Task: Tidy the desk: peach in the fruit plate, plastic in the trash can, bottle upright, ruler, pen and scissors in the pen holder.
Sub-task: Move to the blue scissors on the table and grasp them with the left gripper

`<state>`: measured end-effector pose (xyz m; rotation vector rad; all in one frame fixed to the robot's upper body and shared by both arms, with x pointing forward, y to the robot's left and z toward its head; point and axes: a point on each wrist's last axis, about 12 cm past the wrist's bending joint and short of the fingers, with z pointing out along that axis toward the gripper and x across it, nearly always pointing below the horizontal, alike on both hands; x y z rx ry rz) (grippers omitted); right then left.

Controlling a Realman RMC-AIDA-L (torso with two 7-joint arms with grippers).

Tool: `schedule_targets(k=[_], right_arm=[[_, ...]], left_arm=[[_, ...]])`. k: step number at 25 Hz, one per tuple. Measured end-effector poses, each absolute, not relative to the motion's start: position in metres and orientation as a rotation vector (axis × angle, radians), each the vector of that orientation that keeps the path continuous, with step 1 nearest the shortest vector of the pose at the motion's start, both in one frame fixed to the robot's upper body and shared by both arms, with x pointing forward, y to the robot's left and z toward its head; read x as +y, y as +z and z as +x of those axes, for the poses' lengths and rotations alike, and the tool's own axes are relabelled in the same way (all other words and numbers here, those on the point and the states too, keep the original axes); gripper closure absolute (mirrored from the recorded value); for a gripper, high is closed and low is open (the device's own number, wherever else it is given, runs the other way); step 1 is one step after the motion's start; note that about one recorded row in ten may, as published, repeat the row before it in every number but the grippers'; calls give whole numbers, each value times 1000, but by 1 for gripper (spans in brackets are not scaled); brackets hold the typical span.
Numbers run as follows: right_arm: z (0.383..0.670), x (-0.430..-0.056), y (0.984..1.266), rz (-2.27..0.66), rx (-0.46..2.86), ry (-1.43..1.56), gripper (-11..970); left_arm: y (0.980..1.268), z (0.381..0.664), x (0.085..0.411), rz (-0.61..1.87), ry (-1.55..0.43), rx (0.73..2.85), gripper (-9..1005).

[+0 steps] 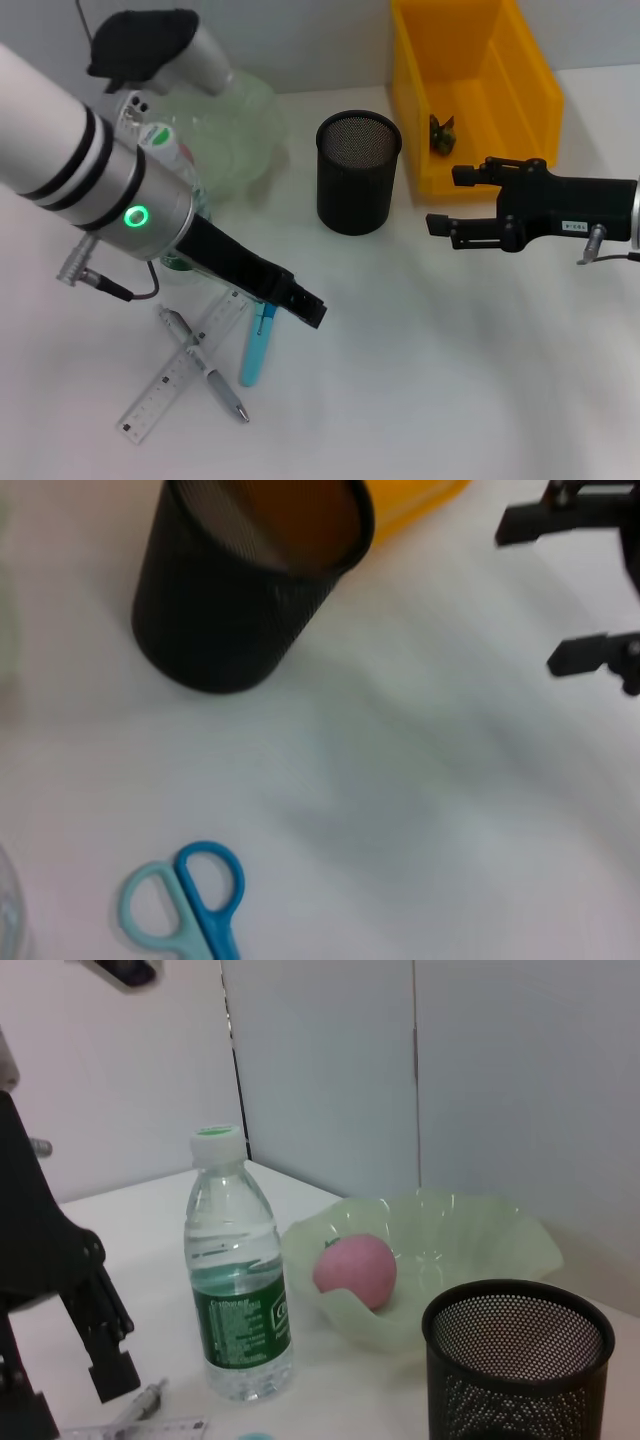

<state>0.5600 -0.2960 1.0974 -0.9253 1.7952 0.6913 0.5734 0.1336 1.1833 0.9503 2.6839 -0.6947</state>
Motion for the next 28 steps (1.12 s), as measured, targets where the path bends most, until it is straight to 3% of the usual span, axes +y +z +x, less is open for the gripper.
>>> schedule_targets(k=[28], right_arm=[[559,-293,1095,-973,1813,673,145]], left_arm=[[1149,574,111,1082,-515,2693,211]])
